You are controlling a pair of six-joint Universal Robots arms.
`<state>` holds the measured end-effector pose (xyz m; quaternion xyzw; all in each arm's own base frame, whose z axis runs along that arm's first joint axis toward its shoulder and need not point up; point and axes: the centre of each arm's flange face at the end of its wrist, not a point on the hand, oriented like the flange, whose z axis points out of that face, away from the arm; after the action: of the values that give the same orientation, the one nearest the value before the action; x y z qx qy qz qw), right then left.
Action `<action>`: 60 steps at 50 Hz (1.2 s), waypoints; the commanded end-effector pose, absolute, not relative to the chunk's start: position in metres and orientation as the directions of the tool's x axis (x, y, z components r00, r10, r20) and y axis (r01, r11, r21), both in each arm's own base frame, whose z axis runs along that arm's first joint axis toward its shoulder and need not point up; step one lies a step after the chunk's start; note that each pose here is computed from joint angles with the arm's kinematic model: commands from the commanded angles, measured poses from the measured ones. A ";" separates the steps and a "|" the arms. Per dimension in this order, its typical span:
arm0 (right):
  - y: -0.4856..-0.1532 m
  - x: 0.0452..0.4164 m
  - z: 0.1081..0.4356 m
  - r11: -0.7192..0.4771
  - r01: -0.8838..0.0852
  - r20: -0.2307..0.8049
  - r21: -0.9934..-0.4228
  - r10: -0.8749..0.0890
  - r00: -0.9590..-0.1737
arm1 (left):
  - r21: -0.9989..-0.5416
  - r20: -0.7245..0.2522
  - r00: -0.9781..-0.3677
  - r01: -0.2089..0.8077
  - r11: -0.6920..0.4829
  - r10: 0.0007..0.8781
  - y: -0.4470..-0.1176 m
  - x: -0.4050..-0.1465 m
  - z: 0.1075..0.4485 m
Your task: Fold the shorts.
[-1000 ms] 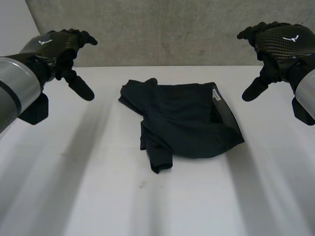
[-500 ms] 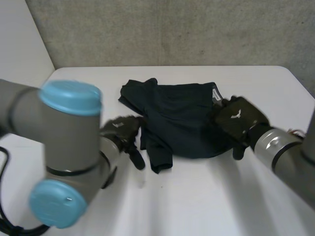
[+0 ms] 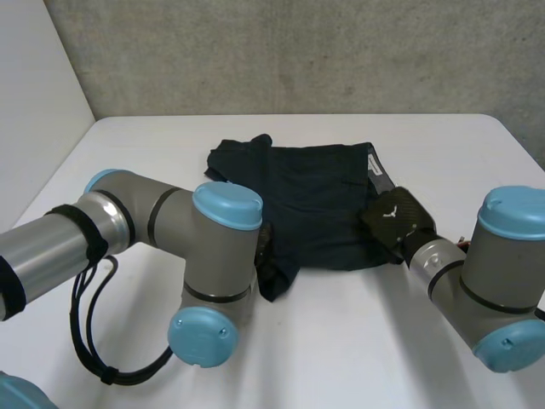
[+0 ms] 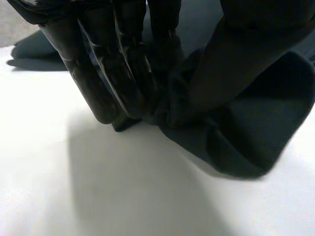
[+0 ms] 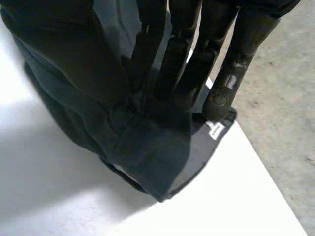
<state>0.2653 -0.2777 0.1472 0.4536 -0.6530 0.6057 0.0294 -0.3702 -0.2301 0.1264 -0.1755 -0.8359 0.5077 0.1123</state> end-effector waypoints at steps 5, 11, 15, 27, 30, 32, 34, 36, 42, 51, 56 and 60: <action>-0.273 0.254 0.210 -0.094 -0.589 0.559 -0.803 -0.464 -0.687 | -0.926 -0.088 -0.932 0.206 0.315 0.351 -0.243 -0.326 0.196; -0.259 0.250 0.213 0.035 -0.595 0.488 -0.803 -0.535 -0.690 | -0.937 -0.172 -0.912 0.268 0.225 0.373 -0.239 -0.292 0.237; -0.250 0.248 0.209 0.117 -0.585 0.429 -0.803 -0.567 -0.703 | -0.911 -0.221 -0.885 0.337 0.238 0.411 -0.243 -0.278 0.226; -0.246 0.253 0.192 0.215 -0.506 0.314 -0.835 -0.569 -0.760 | -0.823 -0.424 -0.801 0.535 0.191 0.422 -0.269 -0.261 0.186; -0.242 0.256 0.189 0.250 -0.453 0.248 -0.856 -0.569 -0.784 | -0.812 -0.431 -0.788 0.551 0.191 0.439 -0.259 -0.261 0.184; -0.239 0.255 0.187 0.293 -0.396 0.182 -0.870 -0.555 -0.812 | -0.816 -0.432 -0.787 0.549 0.181 0.439 -0.253 -0.260 0.189; -0.237 0.255 0.187 0.306 -0.364 0.150 -0.880 -0.547 -0.824 | -0.837 -0.427 -0.798 0.527 0.148 0.425 -0.245 -0.258 0.206; -0.237 0.254 0.190 0.294 -0.319 0.123 -0.901 -0.532 -0.838 | -0.853 -0.423 -0.812 0.506 0.125 0.401 -0.240 -0.252 0.218; -0.232 0.259 0.188 0.233 -0.291 0.121 -0.928 -0.549 -0.827 | -0.901 -0.353 -0.863 0.417 0.116 0.360 -0.230 -0.242 0.239; -0.213 0.289 0.157 0.241 -0.346 0.123 -0.907 -0.635 -0.763 | -0.950 -0.087 -0.927 0.187 0.251 0.364 -0.233 -0.247 0.229; -0.218 0.295 0.142 0.258 -0.362 0.120 -0.896 -0.644 -0.756 | -0.916 -0.081 -0.926 0.215 0.339 0.370 -0.242 -0.254 0.202; -0.221 0.297 0.133 0.245 -0.382 0.142 -0.891 -0.650 -0.746 | -0.883 -0.087 -0.923 0.245 0.399 0.375 -0.245 -0.257 0.184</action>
<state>0.2936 -0.2158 0.1465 0.3213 -0.7783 0.5218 -0.1368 -0.2516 -0.2391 0.2111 -0.1752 -0.8071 0.5588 0.0744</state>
